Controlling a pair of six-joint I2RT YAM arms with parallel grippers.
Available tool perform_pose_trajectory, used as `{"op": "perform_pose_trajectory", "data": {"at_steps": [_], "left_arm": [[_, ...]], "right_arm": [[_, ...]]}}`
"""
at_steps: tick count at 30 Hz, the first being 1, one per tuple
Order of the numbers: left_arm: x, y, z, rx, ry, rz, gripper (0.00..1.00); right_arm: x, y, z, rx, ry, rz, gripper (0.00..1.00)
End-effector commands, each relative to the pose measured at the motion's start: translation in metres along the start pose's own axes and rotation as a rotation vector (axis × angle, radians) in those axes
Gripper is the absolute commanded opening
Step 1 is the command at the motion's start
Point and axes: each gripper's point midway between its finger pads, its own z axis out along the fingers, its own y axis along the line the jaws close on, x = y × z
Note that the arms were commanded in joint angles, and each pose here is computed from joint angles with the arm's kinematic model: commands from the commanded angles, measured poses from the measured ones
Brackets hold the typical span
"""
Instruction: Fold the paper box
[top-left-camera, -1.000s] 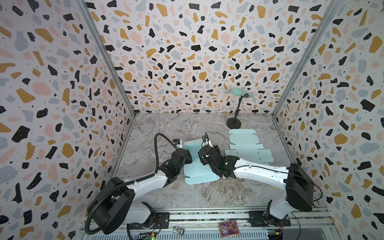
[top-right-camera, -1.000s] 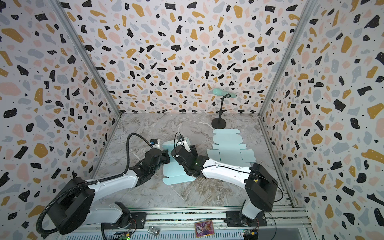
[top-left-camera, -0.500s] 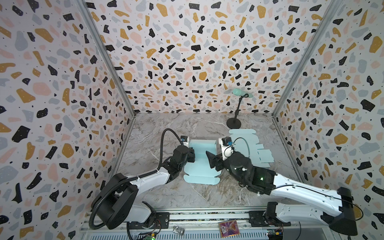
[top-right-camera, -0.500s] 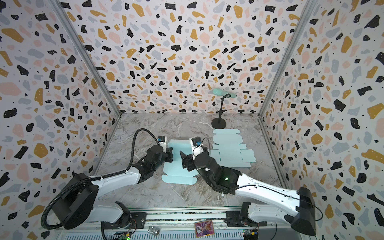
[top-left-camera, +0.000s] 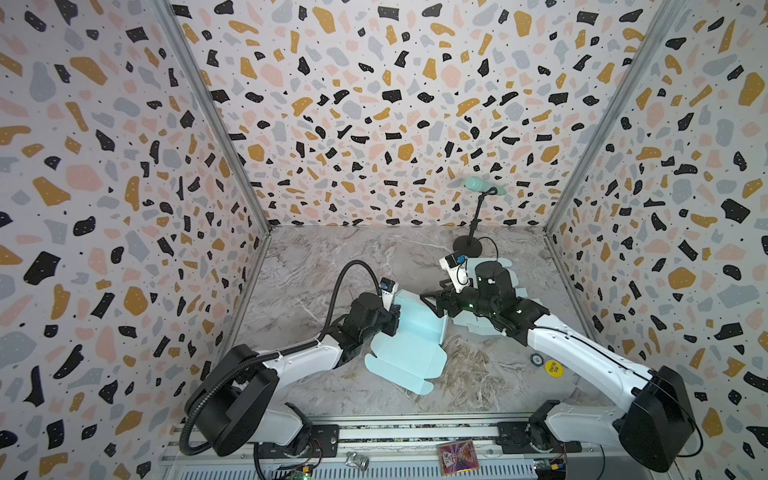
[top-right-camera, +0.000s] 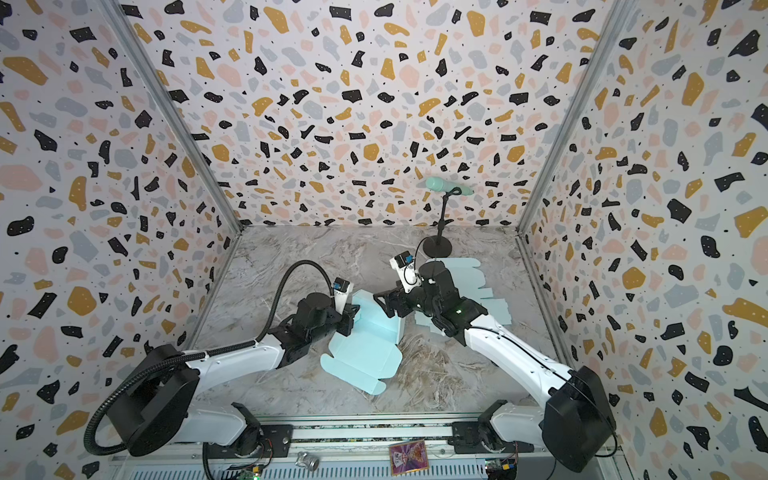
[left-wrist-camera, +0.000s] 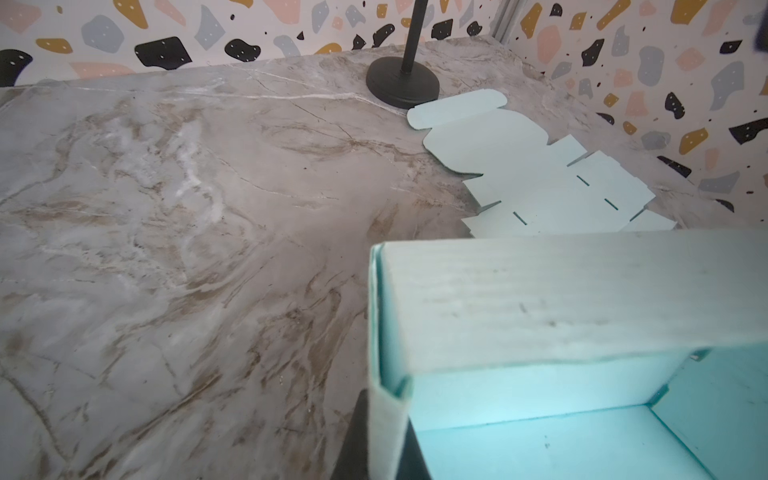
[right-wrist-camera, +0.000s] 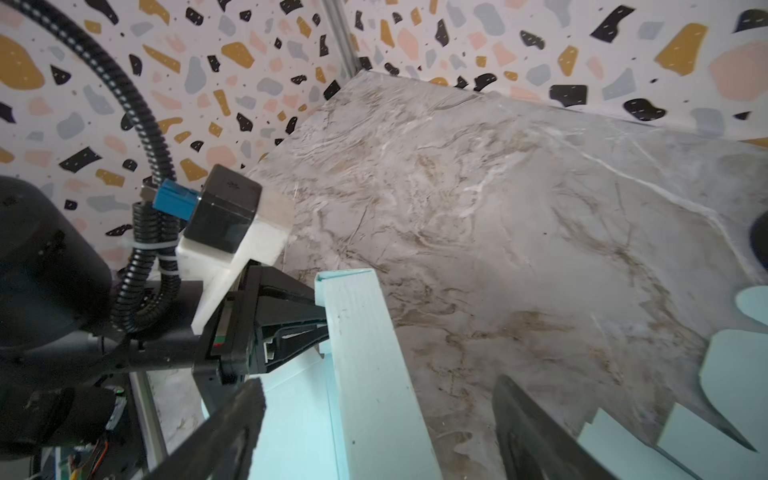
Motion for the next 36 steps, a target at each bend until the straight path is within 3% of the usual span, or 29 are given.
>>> {"op": "perform_pose_trajectory", "data": {"at_steps": [1,20,36], "left_arm": [[-0.013,-0.005,0.001,0.007,-0.018,0.029,0.01],[0.025,0.011,0.019,-0.070,0.081,0.092,0.01],[0.048,0.029,0.033,-0.157,0.143,0.122,0.05]], "right_arm": [[-0.008,0.018,0.004,-0.112,0.004,-0.048,0.87],[0.081,-0.005,0.057,-0.120,0.229,0.091,0.83],[0.109,0.005,0.071,-0.144,0.291,0.117,0.70]]}}
